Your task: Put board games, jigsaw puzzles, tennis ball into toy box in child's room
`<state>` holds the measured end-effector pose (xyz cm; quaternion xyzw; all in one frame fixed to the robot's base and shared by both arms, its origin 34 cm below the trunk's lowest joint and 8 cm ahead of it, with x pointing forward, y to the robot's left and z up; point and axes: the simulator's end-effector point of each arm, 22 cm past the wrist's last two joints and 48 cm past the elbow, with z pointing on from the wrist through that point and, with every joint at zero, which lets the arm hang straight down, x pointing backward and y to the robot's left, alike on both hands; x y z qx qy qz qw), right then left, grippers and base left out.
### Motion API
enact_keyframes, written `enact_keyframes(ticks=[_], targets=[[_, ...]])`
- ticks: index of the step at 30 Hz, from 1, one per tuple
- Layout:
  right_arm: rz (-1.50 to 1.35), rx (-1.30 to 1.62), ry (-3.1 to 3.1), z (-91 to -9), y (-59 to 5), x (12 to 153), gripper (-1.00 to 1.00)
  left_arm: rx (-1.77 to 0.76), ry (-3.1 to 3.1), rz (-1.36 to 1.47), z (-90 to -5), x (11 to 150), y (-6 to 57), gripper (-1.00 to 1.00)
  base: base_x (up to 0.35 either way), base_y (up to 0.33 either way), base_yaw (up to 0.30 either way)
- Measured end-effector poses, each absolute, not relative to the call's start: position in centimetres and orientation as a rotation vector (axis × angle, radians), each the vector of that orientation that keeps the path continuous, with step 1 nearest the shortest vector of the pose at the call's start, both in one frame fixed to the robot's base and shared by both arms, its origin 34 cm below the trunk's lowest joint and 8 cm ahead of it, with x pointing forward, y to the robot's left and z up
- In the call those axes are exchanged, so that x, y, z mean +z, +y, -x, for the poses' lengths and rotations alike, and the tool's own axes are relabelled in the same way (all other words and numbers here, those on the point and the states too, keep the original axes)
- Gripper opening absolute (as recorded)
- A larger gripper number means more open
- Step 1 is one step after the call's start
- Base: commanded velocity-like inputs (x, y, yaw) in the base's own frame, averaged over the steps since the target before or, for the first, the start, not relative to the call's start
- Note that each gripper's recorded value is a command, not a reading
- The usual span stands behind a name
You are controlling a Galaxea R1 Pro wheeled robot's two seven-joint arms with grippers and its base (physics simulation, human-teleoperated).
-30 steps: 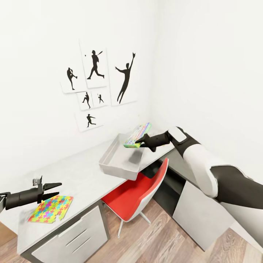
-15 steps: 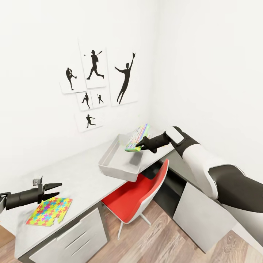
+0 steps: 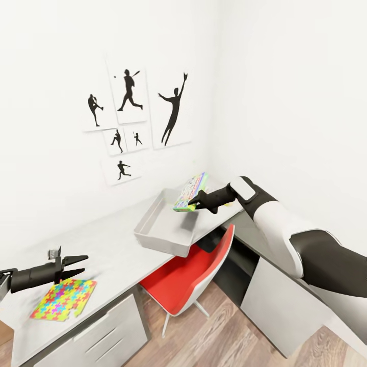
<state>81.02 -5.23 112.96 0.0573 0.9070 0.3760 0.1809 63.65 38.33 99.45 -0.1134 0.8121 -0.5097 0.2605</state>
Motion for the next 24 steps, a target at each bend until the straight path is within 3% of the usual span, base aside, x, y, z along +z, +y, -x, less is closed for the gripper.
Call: enact_keyframes(ticks=[8, 24], targets=[[-0.161, 1.061, 2.562, -81.03, -5.21, 112.95, -1.00, -1.388, 2.199, 0.308, -63.61, 99.28, 38.01, 1.00, 0.049, 0.000, 0.223], [-0.174, 1.069, 2.557, -81.17, -5.54, 112.97, -1.00, -1.390, 2.207, 0.311, -63.50, 98.90, 37.72, 1.00, 0.080, -0.053, 0.113]])
